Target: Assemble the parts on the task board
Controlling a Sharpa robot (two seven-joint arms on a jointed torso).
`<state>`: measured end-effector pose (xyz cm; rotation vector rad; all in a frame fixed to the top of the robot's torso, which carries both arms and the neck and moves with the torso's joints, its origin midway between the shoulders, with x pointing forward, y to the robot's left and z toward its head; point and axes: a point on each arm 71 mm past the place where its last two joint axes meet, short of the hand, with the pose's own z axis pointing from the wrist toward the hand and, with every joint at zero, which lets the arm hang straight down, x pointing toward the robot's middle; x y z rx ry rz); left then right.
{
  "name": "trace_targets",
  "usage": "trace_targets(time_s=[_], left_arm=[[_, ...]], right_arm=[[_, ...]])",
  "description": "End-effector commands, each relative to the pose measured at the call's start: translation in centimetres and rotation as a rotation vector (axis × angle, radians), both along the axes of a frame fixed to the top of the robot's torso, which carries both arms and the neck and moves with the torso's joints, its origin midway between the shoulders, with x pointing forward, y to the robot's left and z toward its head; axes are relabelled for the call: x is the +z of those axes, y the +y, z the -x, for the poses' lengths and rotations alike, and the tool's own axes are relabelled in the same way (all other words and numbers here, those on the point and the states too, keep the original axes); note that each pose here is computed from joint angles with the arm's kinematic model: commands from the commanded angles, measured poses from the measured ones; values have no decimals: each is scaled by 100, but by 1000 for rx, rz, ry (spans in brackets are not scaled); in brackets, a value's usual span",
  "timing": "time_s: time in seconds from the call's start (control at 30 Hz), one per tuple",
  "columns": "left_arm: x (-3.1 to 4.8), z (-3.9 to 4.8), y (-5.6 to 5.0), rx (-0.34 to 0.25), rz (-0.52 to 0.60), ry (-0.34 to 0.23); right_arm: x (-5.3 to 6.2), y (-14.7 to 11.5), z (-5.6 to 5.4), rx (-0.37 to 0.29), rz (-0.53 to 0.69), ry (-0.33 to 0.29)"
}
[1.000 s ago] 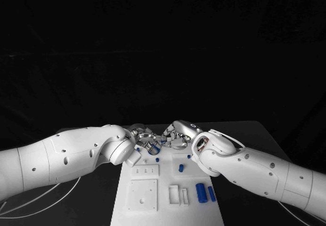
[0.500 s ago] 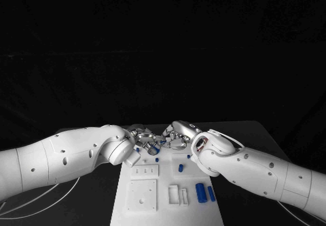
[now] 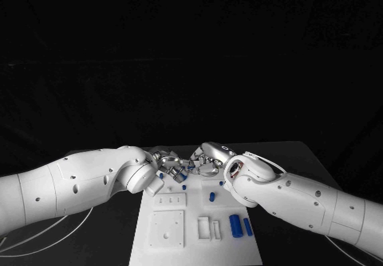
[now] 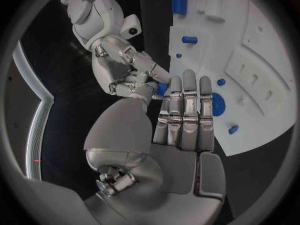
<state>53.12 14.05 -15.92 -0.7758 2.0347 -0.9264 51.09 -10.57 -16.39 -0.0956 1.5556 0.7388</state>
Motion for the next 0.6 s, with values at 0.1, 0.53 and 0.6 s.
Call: trace_targets(time_s=[0.1,0.53,0.6], left_arm=[[13,40,-83,-71,10,17],[3,35,-74,-78,2,30],[1,35,-75,-80,-2,30]], right_arm=[[-22,-14,-11,-6,20,8],[-22,-8,-4,1,18,11],[-21,-7,-2,3,17,11]])
